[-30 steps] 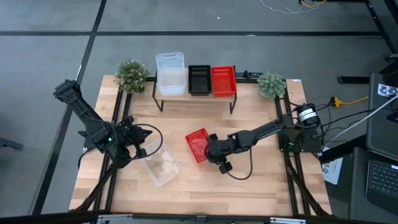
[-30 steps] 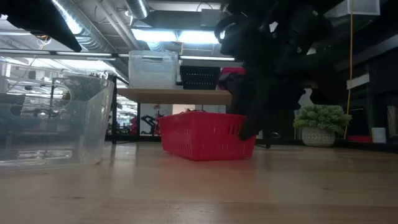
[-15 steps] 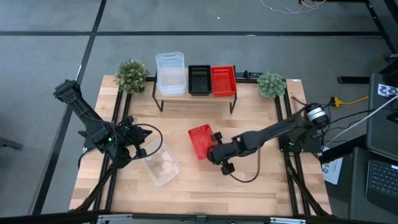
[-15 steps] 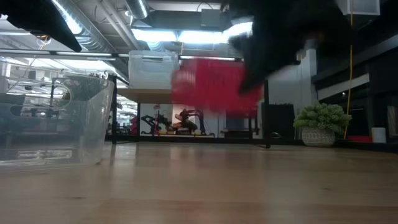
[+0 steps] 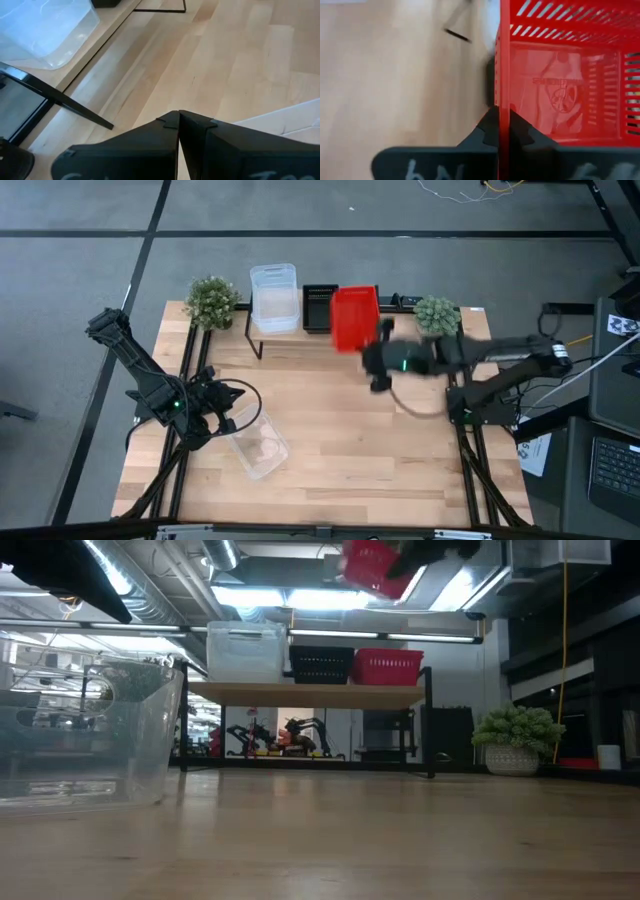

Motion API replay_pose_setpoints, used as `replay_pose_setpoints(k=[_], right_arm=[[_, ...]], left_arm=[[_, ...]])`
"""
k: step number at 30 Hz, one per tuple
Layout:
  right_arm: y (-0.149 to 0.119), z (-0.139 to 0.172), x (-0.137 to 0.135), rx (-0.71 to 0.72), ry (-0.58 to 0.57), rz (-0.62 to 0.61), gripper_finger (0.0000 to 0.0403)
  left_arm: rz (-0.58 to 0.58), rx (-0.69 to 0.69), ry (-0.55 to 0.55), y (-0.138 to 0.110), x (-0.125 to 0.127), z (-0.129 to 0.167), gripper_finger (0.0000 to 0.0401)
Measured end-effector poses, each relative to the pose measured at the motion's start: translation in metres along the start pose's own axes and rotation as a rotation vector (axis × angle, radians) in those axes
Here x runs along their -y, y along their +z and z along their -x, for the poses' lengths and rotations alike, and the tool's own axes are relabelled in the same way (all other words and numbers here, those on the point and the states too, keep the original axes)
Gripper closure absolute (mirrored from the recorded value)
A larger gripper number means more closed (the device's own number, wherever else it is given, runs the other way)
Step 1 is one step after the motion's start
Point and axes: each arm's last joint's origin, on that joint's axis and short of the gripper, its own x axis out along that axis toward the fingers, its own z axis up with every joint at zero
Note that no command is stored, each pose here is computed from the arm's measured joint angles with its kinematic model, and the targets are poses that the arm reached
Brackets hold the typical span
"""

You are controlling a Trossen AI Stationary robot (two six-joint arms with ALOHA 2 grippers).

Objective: Stack baskets on shelf by color
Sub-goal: Stack the red bin on top of the red bins on the shelf

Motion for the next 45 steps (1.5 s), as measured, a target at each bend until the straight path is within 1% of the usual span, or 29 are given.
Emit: replay_pose_setpoints(k=[2, 6, 9, 11, 18, 21, 24, 32, 35, 40, 45], right_arm=[[-0.012, -0.008, 0.025, -0.011, 0.003, -0.031, 0.0402], [-0.039, -0.031, 0.062, -0.035, 0.075, -0.119, 0.0403], [-0.057, -0.049, 0.077, -0.083, 0.111, -0.162, 0.0403], [-0.063, -0.054, 0.082, -0.091, 0.126, -0.152, 0.0403], [-0.078, -0.068, 0.082, -0.189, 0.192, -0.157, 0.0403], [-0.081, -0.074, 0.080, -0.217, 0.212, -0.195, 0.0403], [-0.080, -0.074, 0.080, -0.212, 0.211, -0.236, 0.0403], [-0.079, -0.072, 0.079, -0.213, 0.207, -0.266, 0.0400], [-0.080, -0.072, 0.080, -0.222, 0.192, -0.265, 0.0387], [-0.079, -0.071, 0.081, -0.230, 0.186, -0.263, 0.0355], [-0.071, -0.061, 0.090, -0.221, 0.180, -0.269, 0.0331]], left_arm=[[-0.001, 0.000, 0.001, 0.000, 0.000, 0.000, 0.0401], [0.000, 0.001, 0.001, 0.000, 0.000, 0.000, 0.0401], [0.000, 0.001, 0.001, 0.000, 0.000, 0.000, 0.0401], [0.000, 0.001, 0.001, 0.000, 0.000, 0.000, 0.0401], [-0.001, 0.001, 0.001, 0.000, 0.000, 0.000, 0.0401], [0.000, 0.001, 0.001, 0.000, 0.000, 0.000, 0.0401], [0.000, 0.001, 0.001, 0.000, 0.000, 0.000, 0.0401], [0.000, 0.001, 0.001, 0.000, 0.000, 0.000, 0.0401], [0.000, 0.001, 0.001, 0.000, 0.000, 0.000, 0.0401], [0.000, 0.000, 0.001, 0.000, 0.000, 0.000, 0.0401], [0.000, -0.009, -0.007, 0.000, 0.000, 0.000, 0.0401]])
